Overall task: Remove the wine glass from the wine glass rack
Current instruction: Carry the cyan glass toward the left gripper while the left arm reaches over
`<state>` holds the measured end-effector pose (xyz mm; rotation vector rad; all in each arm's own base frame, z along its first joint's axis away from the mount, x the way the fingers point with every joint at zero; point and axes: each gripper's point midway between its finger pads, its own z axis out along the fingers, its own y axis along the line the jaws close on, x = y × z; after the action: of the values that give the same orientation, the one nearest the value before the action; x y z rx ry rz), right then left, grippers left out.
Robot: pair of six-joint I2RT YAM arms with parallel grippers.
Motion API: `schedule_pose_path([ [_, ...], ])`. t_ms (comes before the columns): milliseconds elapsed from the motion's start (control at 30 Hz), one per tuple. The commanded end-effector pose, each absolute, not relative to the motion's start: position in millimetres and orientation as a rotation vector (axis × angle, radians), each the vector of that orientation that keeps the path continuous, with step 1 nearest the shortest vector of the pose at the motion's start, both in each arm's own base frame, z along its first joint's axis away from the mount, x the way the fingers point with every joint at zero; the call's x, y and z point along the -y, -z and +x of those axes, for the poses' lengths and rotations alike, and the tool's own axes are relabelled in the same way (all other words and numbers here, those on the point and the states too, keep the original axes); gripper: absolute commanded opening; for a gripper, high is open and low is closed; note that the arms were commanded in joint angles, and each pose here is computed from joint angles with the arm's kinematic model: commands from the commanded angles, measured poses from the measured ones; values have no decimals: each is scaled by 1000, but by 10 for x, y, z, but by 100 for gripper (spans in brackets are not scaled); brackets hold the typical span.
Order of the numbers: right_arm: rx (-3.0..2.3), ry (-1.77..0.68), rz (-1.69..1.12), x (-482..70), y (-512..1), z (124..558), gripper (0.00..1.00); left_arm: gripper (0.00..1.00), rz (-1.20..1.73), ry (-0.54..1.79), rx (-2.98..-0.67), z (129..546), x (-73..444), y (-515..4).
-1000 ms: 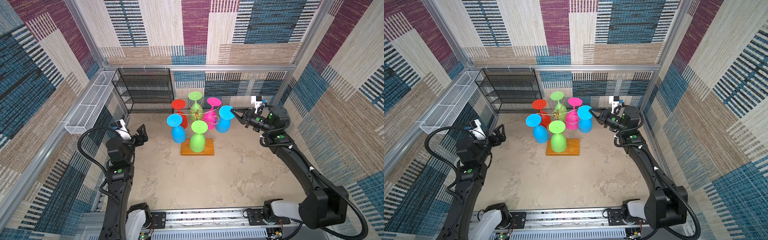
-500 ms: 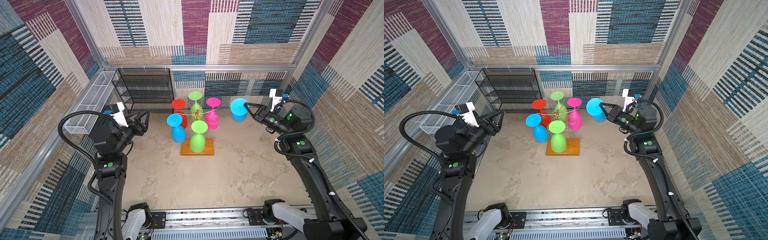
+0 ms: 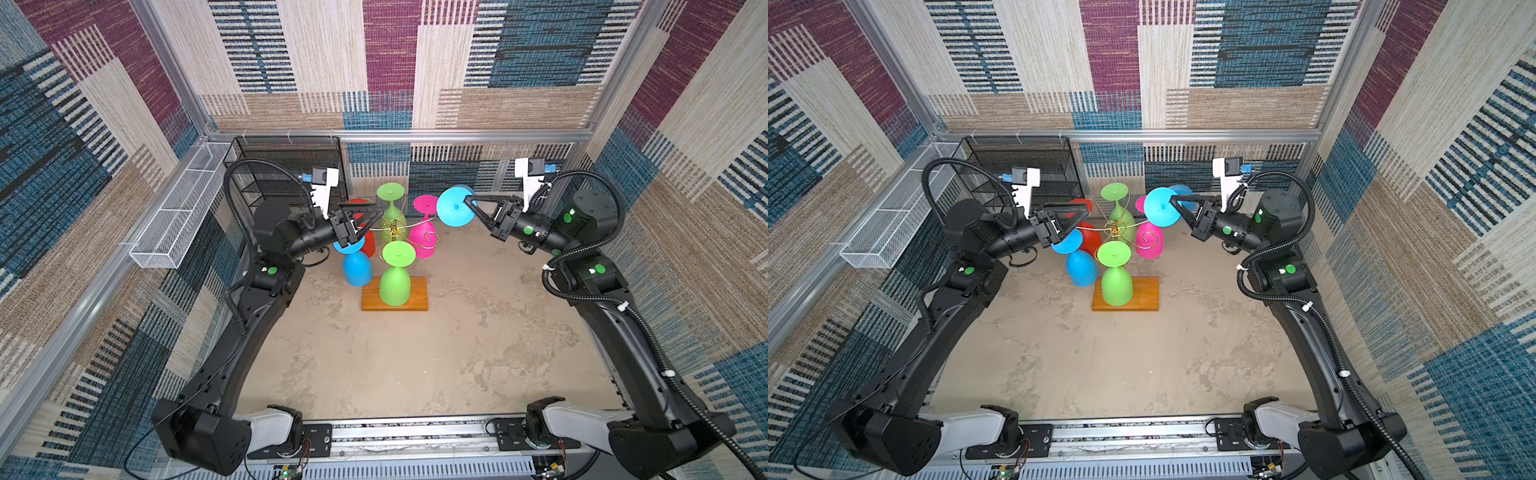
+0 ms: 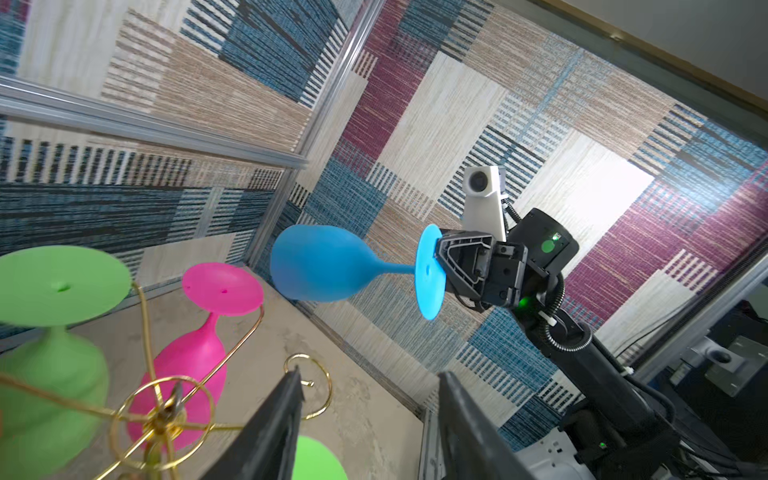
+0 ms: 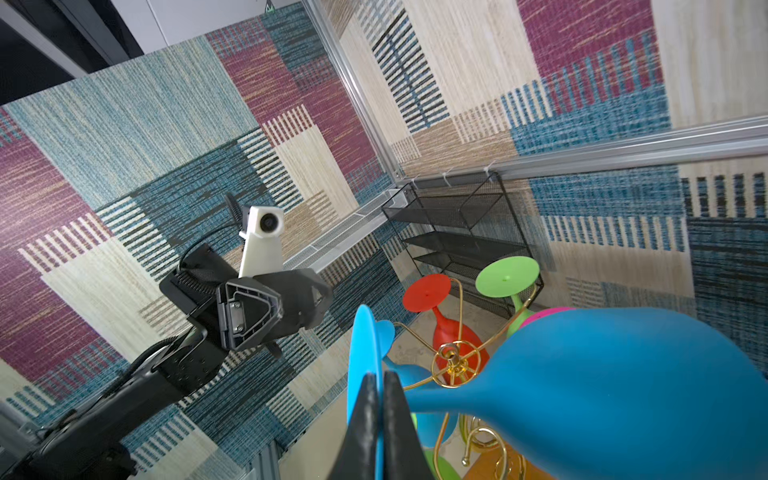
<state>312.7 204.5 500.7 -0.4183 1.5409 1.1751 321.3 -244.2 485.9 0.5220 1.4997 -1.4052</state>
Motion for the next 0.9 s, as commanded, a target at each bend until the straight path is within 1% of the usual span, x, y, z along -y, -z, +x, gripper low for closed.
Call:
schedule_pose_path([
  [0,-1508,-1193,-502,-2152,-5055,3035,0,52,609,1490,-1419,3127,2673,-5039],
  [333,-1506,-1226,-544,-2253,-5042,2998,0,51,686,1605,-1406,3141,3273,-4996],
  [400,-1505,-1229,-547,-2263,-5041,2989,0,49,705,1632,-1409,3119,3363,-4976],
  [467,-1502,-1226,-546,-2260,-5043,2989,0,45,722,1658,-1410,3093,3433,-4951],
  [600,-1505,-1212,-531,-2245,-5037,3006,0,30,731,1695,-1404,3059,3475,-4952],
  [767,-1501,-1211,-530,-2252,-5036,3019,0,1,738,1713,-1397,3012,3473,-4973],
  [867,-1499,-1207,-529,-2249,-5042,3025,0,0,729,1728,-1392,2991,3458,-4999],
])
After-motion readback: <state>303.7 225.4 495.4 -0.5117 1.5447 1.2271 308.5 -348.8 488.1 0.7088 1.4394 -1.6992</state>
